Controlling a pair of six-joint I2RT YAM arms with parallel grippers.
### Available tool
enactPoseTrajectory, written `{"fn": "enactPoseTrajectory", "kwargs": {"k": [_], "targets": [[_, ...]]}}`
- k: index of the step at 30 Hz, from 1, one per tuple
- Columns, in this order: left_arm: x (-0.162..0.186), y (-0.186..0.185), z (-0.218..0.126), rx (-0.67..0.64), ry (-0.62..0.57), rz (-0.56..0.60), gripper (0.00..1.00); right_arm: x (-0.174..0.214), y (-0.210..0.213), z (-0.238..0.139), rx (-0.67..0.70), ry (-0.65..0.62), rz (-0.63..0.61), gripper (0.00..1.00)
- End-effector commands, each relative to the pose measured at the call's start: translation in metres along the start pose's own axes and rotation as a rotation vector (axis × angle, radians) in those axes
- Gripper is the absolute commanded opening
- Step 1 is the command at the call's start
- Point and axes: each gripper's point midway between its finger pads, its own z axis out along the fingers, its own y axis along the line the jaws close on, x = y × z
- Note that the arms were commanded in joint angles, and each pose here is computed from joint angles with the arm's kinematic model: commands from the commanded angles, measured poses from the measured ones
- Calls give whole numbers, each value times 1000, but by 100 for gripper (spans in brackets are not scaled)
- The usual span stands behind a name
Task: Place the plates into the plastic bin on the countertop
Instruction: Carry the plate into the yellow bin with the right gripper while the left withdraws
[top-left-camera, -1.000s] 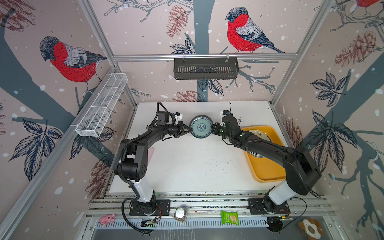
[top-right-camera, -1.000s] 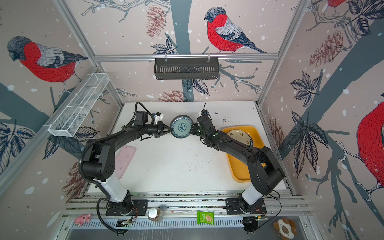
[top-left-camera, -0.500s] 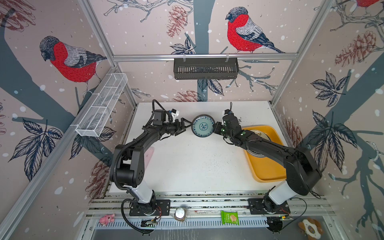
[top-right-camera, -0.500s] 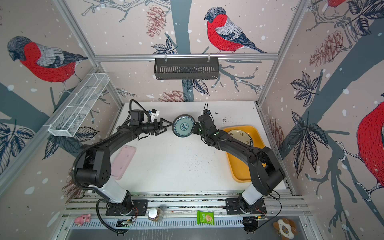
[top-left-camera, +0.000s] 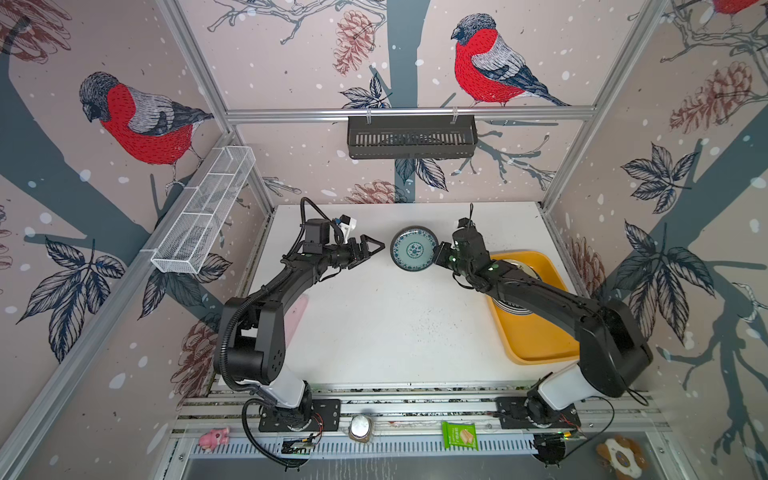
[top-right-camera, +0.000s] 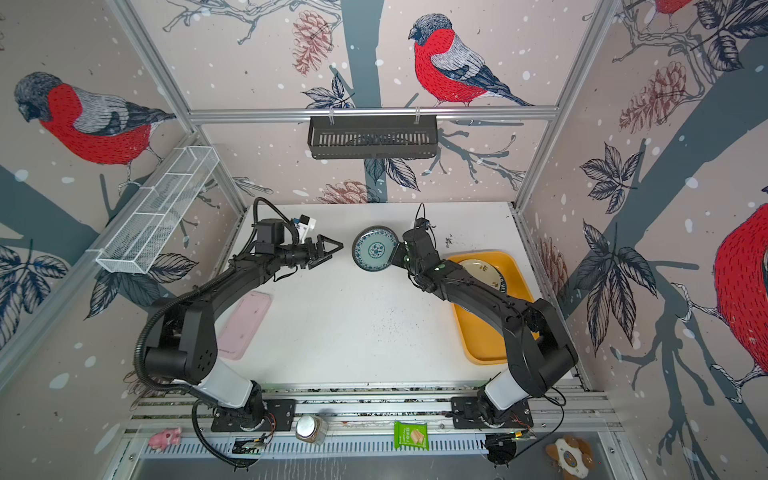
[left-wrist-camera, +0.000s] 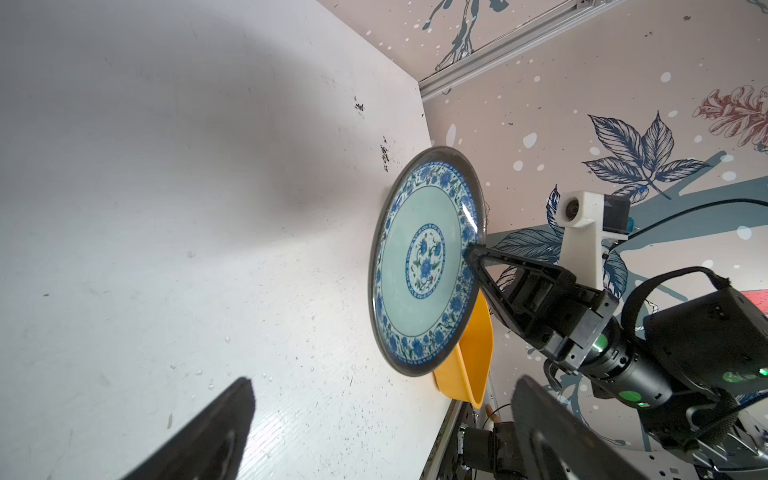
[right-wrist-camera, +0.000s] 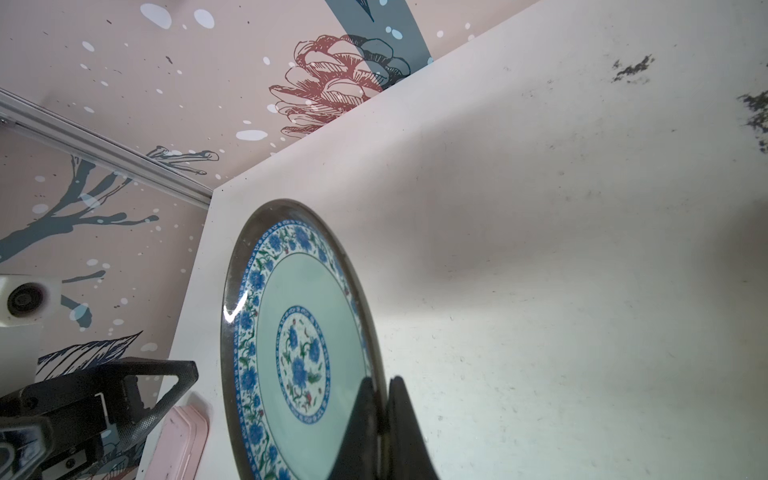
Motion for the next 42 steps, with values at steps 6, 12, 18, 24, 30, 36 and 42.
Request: {"fn": "enactPoseTrajectory", "kwargs": {"k": [6, 12, 18, 24, 30, 36, 42], "targets": [[-2, -21, -1, 94, 2, 67, 97, -27, -24, -16, 66, -76, 76, 2], [9, -37, 7, 152, 48, 102, 97, -36, -65, -37, 144, -122, 190, 1], [28, -56, 19, 200, 118, 158, 97, -40, -117, -72, 255, -203, 295, 1], [48, -64, 34, 188, 185, 206, 97, -43, -159, -122, 332, -314, 377, 1], [62, -68, 43, 152, 229, 258, 97, -38, -194, -162, 377, -406, 439, 1], [65, -68, 46, 144, 237, 263, 97, -28, -218, -173, 428, -387, 461, 1], [65, -66, 47, 136, 235, 259, 97, -26, -227, -170, 434, -377, 473, 1]]}}
